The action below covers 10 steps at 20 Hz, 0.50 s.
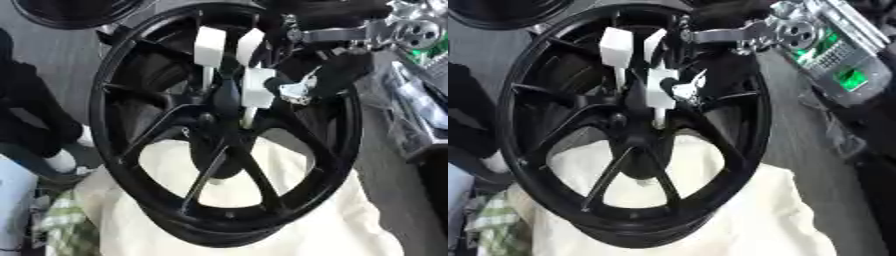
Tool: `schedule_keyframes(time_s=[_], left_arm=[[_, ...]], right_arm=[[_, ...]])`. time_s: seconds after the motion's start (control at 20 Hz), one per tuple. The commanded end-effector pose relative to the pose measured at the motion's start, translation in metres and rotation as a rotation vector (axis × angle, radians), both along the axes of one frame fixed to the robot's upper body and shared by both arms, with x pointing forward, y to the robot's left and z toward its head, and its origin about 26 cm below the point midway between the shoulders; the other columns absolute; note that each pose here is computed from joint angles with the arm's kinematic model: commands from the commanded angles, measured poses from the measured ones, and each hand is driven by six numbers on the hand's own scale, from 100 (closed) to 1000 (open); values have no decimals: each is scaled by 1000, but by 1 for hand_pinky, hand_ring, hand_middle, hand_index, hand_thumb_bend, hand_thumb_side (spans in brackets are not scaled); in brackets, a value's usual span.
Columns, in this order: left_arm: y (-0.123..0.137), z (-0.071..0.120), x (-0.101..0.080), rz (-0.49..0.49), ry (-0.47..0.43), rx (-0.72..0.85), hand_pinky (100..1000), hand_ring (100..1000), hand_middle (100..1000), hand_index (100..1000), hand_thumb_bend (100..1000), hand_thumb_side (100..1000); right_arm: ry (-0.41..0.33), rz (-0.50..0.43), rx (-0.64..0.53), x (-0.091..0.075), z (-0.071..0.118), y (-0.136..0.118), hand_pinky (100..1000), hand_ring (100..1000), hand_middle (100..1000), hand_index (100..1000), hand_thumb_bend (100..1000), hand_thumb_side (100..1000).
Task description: Pull the pin out of the wheel hub.
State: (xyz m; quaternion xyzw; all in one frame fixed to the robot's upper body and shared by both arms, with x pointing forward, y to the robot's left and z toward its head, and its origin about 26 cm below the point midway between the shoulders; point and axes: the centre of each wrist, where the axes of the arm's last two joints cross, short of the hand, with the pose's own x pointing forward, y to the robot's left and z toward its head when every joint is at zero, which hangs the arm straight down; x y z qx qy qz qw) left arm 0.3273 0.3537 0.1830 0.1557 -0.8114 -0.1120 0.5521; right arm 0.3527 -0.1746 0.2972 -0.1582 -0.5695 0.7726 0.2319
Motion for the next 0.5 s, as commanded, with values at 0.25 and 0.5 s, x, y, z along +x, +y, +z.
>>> schedule_keyframes(time_s=[0.25,0.5], left_arm=[[4,10,-1,10,-24,21,730,665,543,735,100,705],[3,9,-1,5,-20,20,731,664,544,735,100,711]], right_arm=[[-17,-29,-12,-4,2,-10,696,742,677,835,100,761],[-20,-29,-8,-5,2,-8,681,725,647,857,100,768]])
